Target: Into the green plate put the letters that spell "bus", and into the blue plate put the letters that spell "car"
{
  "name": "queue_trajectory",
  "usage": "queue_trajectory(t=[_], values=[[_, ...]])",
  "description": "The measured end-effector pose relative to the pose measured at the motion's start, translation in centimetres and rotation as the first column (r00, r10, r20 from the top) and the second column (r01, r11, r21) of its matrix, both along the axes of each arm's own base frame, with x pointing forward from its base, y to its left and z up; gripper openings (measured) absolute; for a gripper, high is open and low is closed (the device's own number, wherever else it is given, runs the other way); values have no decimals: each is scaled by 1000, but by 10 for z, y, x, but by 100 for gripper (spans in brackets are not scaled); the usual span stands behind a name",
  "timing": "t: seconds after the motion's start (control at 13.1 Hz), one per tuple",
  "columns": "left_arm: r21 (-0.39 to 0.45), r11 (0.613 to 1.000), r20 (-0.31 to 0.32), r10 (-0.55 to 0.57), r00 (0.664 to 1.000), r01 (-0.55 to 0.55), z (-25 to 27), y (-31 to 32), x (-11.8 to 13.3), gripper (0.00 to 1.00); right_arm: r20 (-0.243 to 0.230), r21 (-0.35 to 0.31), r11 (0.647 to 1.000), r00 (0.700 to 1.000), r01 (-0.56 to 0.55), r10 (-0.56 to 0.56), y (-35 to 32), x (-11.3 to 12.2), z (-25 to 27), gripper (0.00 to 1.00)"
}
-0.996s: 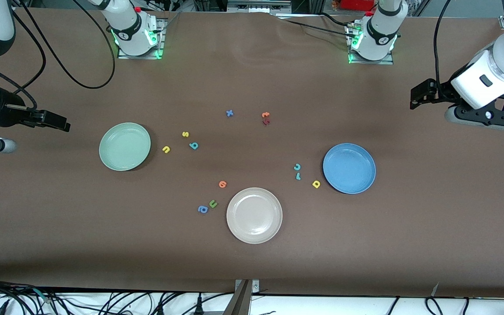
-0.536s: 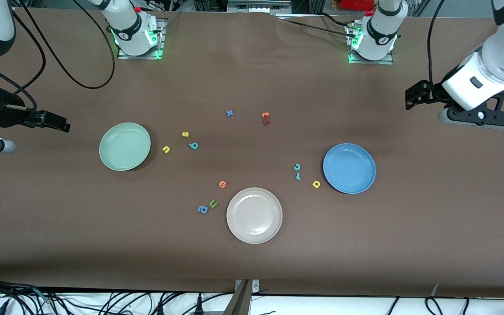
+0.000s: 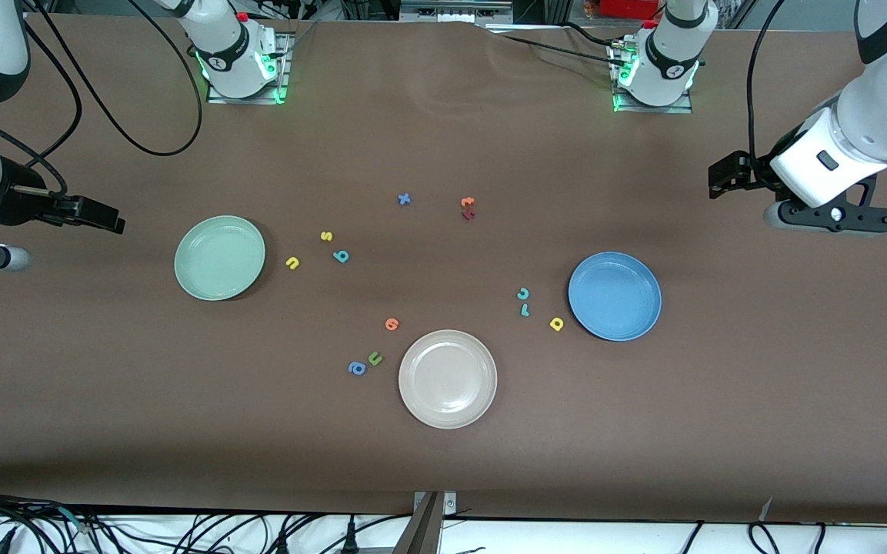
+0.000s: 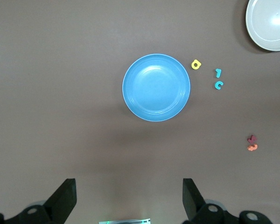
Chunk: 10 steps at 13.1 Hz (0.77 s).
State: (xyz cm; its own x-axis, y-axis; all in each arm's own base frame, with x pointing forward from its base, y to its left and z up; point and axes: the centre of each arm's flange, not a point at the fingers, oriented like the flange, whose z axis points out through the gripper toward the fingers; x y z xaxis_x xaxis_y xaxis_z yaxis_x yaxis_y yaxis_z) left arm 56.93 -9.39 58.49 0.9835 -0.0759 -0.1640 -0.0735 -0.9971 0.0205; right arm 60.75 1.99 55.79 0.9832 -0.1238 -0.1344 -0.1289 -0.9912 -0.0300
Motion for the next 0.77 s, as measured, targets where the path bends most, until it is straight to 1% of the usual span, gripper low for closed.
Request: queue_trajectory(t=[0.77], values=[[0,1000,-5,-8,1000,8,-2,-3,-1,100,-17,-4,1000,1000,-7,7,3,-1,-8,100]])
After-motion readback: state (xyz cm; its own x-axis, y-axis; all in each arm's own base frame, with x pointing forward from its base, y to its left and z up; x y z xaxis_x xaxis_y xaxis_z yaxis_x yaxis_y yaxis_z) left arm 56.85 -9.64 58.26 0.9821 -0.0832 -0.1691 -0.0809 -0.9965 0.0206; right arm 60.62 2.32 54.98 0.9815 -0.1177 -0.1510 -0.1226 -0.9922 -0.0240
